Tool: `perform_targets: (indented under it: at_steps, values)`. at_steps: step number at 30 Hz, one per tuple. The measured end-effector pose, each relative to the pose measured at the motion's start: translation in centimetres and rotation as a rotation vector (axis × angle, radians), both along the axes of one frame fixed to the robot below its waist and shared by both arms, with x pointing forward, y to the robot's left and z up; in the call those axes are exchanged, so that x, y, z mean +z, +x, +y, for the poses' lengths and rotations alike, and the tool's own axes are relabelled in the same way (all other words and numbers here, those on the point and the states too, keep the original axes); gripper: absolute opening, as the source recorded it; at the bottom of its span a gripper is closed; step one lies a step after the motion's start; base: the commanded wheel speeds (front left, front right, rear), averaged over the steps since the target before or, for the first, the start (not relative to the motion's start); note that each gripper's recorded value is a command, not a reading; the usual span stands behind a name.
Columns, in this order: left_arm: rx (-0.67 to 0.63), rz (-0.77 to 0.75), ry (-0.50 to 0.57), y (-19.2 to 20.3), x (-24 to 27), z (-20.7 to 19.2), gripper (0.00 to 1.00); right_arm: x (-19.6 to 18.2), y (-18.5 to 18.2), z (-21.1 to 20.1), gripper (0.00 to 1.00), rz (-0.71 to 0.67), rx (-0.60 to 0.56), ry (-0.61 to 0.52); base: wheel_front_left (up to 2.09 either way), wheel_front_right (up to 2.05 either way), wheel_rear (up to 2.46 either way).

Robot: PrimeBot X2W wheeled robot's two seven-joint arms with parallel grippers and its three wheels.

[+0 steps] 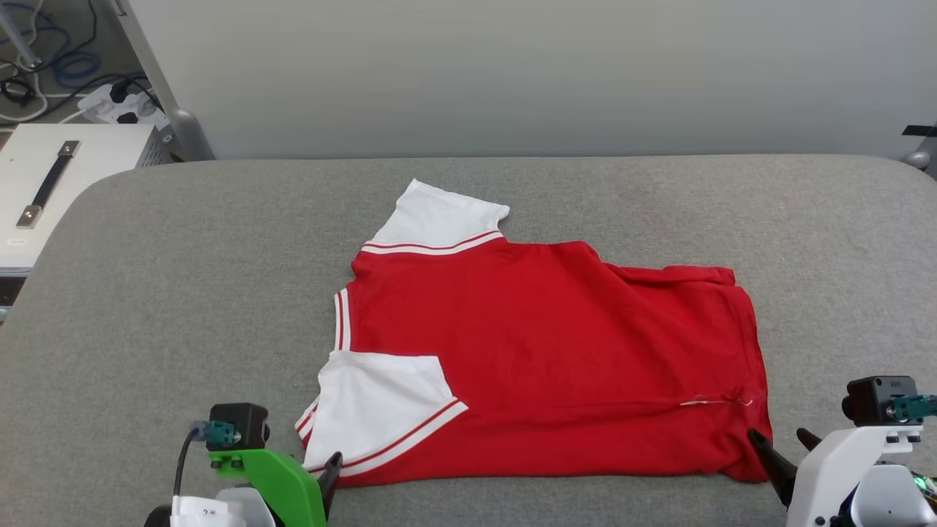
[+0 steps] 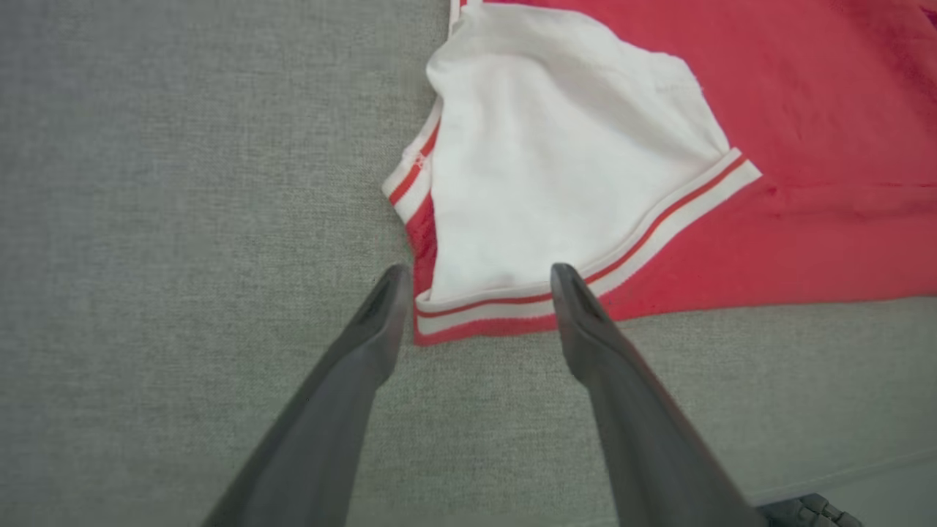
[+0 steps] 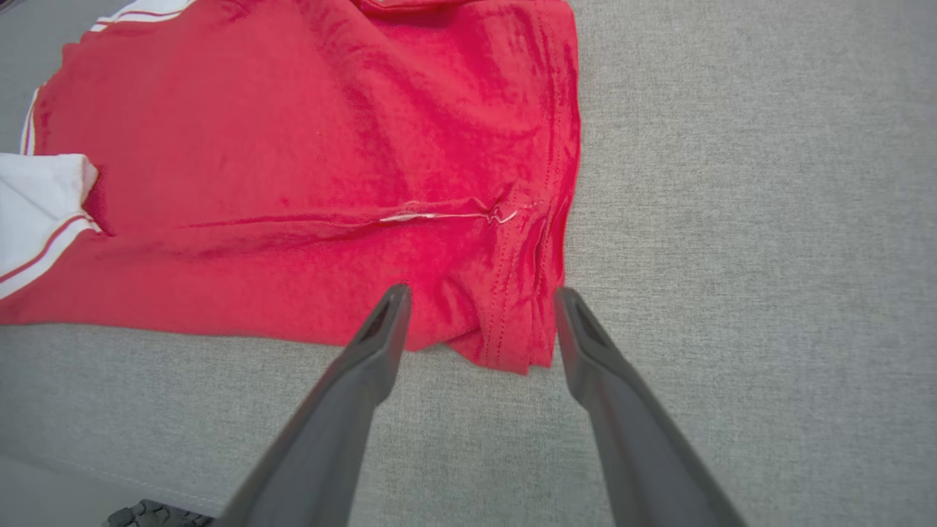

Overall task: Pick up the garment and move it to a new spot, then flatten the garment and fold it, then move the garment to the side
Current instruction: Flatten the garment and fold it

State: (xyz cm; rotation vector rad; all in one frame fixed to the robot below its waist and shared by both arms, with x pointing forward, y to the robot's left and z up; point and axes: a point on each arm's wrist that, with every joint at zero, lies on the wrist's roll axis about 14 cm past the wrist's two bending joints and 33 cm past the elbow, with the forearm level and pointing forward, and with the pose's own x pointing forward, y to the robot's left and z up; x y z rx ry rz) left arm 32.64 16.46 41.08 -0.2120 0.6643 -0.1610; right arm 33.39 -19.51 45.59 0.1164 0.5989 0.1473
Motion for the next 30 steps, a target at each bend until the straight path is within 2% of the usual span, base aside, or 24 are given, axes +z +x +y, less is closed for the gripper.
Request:
perform_targets:
  at_steps: [10,22,23,25,30]
  values:
    - [0.034,0.092,0.083,-0.2,-2.2,0.9,1.00,-0.8,0.0,-0.4,1.00,0.039,-0.023,-0.002,0.00,0.00,0.00]
    - [0.034,0.178,0.101,0.4,-5.3,0.9,1.00,-2.3,0.5,-0.9,1.00,0.080,-0.050,-0.002,0.00,0.00,0.00]
    - [0.034,0.181,0.101,0.3,-5.4,0.9,0.93,-2.4,0.4,-0.9,1.00,0.082,-0.050,-0.002,0.00,0.00,0.00]
    - [0.025,0.183,0.100,0.3,-5.4,0.9,0.00,-2.4,0.4,-0.9,1.00,0.083,-0.050,-0.001,0.00,0.00,0.00]
    - [0.017,0.175,0.066,0.2,-5.0,0.1,0.00,-2.4,0.3,-1.2,1.00,0.082,-0.046,-0.031,0.00,0.00,0.00]
